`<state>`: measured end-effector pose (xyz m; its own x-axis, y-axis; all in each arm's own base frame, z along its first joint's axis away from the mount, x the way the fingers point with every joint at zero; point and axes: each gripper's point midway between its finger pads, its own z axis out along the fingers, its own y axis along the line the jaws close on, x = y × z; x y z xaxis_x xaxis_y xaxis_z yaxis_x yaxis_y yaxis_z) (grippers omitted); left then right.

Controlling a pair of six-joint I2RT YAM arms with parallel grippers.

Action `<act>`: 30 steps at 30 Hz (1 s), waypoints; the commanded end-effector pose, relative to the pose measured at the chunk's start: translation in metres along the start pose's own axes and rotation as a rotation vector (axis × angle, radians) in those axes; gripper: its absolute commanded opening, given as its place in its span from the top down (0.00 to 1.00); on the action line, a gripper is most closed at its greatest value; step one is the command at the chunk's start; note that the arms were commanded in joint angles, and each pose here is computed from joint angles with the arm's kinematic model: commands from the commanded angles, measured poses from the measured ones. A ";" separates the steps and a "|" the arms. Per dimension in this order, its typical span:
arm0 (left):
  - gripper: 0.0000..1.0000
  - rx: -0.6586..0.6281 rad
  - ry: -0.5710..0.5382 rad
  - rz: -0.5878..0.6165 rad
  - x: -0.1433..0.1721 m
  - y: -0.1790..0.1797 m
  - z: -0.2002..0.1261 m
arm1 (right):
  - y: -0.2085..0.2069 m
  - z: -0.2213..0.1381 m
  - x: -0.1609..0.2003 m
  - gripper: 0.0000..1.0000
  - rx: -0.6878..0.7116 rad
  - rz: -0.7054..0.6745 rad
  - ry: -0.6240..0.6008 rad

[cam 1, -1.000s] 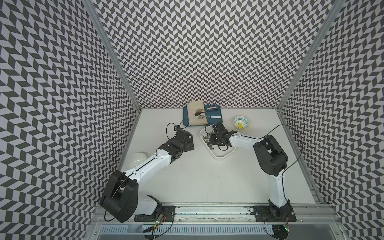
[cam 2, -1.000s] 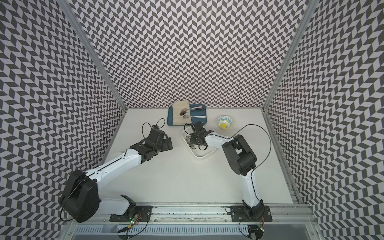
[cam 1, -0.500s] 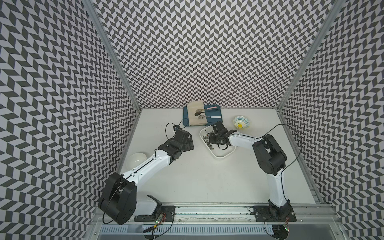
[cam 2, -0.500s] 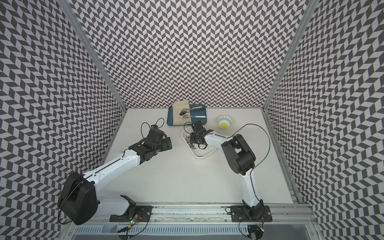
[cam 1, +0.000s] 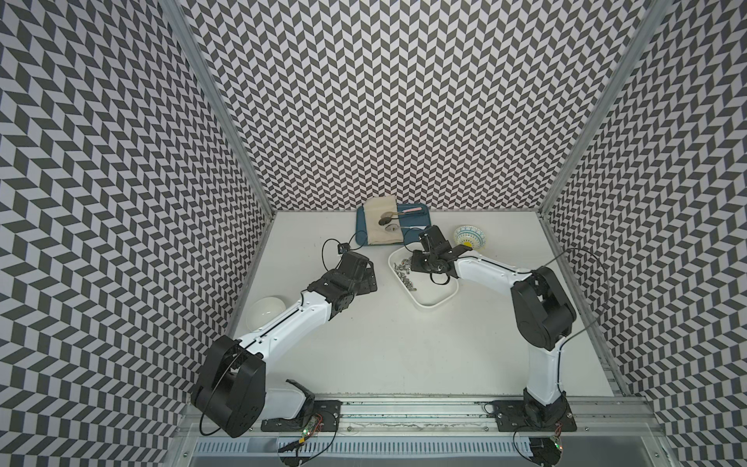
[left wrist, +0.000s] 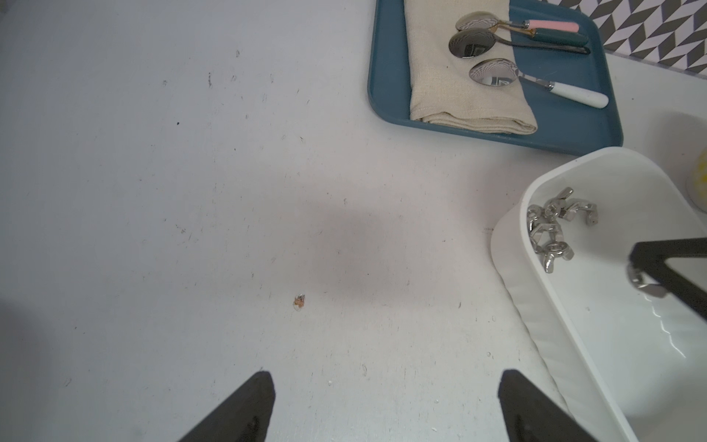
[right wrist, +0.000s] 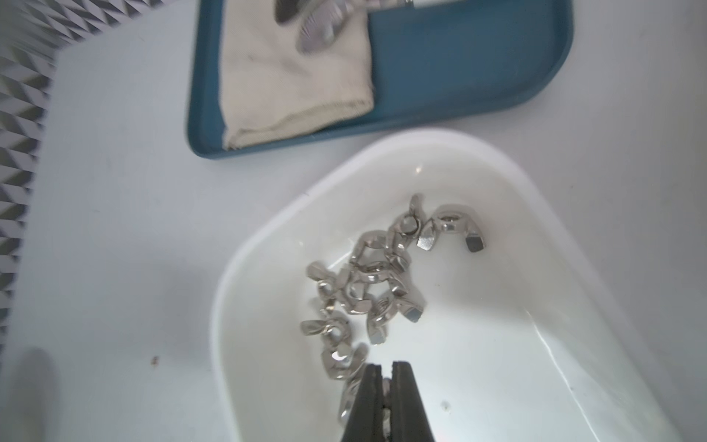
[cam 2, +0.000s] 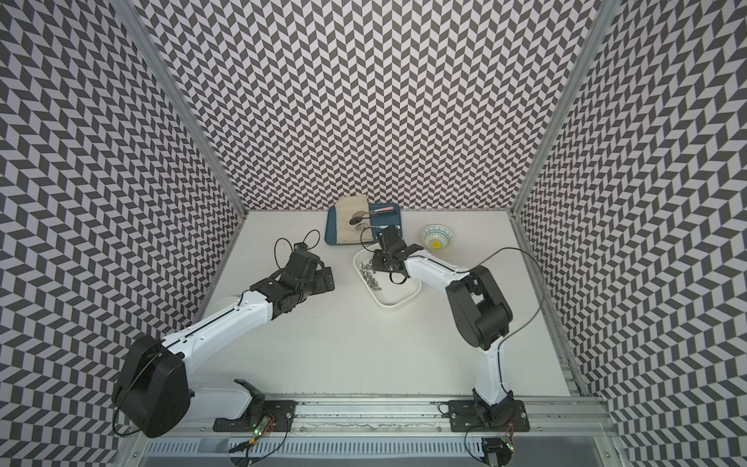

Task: Take out the wing nut from the storage box
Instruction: Pick up the wing nut from the storage box, then place the wing nut at the center of the board.

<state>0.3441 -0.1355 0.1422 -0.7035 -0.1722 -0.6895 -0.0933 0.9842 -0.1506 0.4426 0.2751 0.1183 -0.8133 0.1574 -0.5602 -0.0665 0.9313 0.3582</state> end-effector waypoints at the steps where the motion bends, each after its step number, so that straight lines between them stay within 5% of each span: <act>1: 0.05 0.012 -0.041 -0.006 -0.015 -0.006 -0.005 | -0.019 -0.045 -0.038 1.00 0.002 0.039 -0.111; 10: 0.04 0.023 -0.037 0.002 -0.018 -0.010 -0.005 | -0.154 -0.065 -0.028 1.00 0.169 0.187 -0.132; 30: 0.05 0.029 -0.030 0.006 -0.026 -0.018 -0.004 | -0.182 -0.006 0.024 1.00 0.326 0.056 0.002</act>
<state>0.3581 -0.1445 0.1561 -0.6890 -0.1740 -0.7036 -0.0808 0.9832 -0.1639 0.4166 0.1043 0.0382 -0.8380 0.2306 -0.4946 0.1783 0.9723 0.1512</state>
